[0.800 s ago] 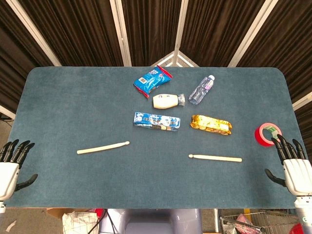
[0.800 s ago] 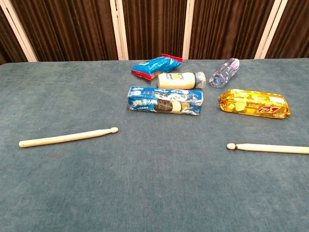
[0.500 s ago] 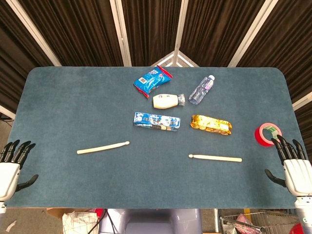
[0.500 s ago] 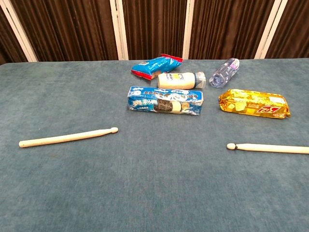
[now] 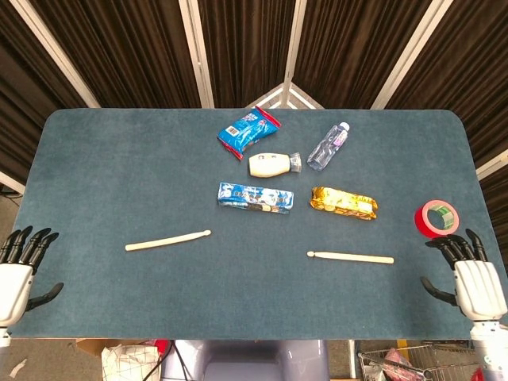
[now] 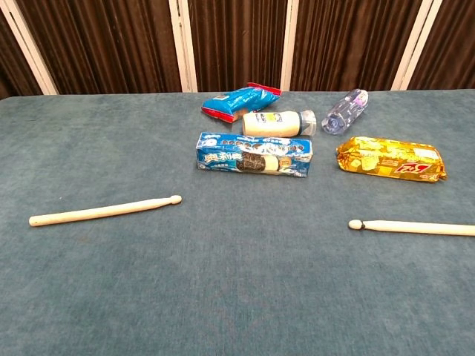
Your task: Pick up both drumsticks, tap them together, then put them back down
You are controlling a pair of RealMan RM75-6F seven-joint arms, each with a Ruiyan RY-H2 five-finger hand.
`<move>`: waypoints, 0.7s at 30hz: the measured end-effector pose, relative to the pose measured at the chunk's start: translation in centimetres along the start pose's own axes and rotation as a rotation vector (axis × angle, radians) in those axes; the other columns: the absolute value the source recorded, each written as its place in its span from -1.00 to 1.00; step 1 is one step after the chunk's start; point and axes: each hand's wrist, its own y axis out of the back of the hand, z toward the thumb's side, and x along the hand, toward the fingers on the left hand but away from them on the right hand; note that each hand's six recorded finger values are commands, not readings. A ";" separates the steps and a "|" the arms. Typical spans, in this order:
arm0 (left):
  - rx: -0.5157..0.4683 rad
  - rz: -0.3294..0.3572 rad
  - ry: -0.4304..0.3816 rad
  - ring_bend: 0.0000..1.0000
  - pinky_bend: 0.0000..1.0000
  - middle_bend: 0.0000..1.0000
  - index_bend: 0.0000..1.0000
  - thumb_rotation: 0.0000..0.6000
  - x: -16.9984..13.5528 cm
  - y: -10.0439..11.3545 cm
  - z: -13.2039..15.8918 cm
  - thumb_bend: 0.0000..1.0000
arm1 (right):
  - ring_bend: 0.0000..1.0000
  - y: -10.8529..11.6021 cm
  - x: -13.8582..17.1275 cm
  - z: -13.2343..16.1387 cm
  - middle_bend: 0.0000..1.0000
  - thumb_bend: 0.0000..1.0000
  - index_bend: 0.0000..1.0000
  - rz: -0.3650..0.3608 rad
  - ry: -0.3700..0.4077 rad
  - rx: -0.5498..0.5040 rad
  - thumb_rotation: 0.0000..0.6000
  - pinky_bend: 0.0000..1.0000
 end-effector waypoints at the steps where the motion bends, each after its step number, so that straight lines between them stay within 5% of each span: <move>1: -0.003 0.003 0.001 -1.00 -1.00 -0.78 -0.68 1.00 0.0 0.1 0.0 -0.44 | -0.59 -0.2 0.0 0.2 -0.36 -0.50 -0.29 0.005 0.001 0.001 1.00 -0.90; 9: -0.018 0.015 0.004 -1.00 -1.00 -0.76 -0.68 1.00 0.2 0.4 -0.5 -0.44 | -0.57 -2.3 -2.3 1.9 -0.30 -0.50 -0.28 0.086 -0.005 0.019 1.00 -0.90; 21: -0.014 0.003 0.004 -1.00 -1.00 -0.75 -0.68 1.00 0.4 0.2 -0.5 -0.44 | -0.52 -6.4 -7.1 3.4 -0.23 -0.50 -0.28 0.235 -0.068 0.229 1.00 -0.92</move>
